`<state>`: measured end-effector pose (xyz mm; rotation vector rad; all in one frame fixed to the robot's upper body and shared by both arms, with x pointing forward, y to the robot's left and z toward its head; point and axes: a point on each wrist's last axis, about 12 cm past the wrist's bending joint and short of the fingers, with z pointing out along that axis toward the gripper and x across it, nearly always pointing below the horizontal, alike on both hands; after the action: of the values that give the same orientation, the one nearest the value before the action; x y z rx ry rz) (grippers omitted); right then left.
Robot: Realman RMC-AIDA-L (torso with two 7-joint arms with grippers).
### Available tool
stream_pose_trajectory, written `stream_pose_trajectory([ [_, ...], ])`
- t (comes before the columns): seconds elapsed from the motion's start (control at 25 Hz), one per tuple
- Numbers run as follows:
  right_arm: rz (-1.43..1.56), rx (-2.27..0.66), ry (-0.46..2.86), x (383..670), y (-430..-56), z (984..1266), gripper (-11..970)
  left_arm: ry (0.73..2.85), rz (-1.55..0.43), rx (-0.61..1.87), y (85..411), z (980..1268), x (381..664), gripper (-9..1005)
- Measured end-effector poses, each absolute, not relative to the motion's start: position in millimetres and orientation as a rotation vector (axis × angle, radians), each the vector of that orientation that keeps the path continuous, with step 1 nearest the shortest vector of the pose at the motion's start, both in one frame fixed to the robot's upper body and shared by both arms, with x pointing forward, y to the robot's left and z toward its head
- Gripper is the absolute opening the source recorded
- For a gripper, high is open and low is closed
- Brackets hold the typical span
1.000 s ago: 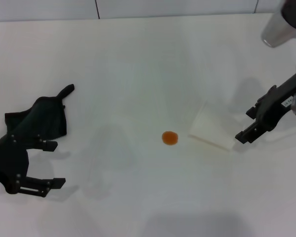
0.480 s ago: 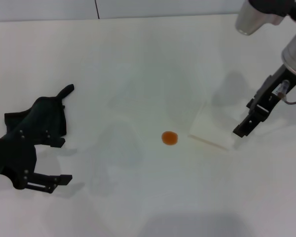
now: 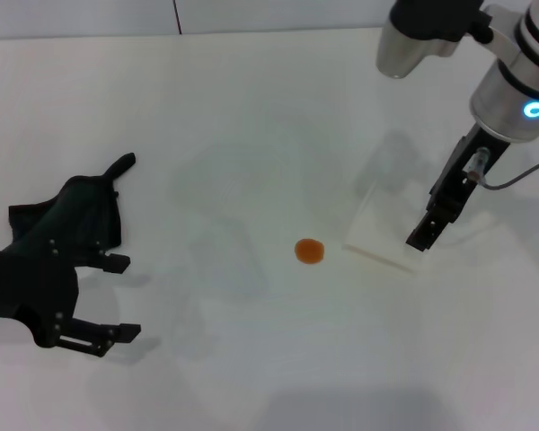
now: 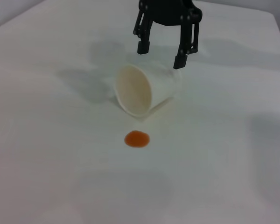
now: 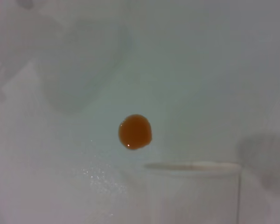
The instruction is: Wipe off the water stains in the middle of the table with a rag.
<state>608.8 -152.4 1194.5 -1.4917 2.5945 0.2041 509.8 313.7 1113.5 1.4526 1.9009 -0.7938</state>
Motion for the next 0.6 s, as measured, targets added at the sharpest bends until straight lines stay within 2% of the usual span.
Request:
stream_pose_trajectory([
  [0.6, 0.17, -1.566, 2.615, 613.5, -128.7, 1183.4, 854, 1.927, -0.794, 1.486, 306.2, 1111.6, 513.5, 887],
])
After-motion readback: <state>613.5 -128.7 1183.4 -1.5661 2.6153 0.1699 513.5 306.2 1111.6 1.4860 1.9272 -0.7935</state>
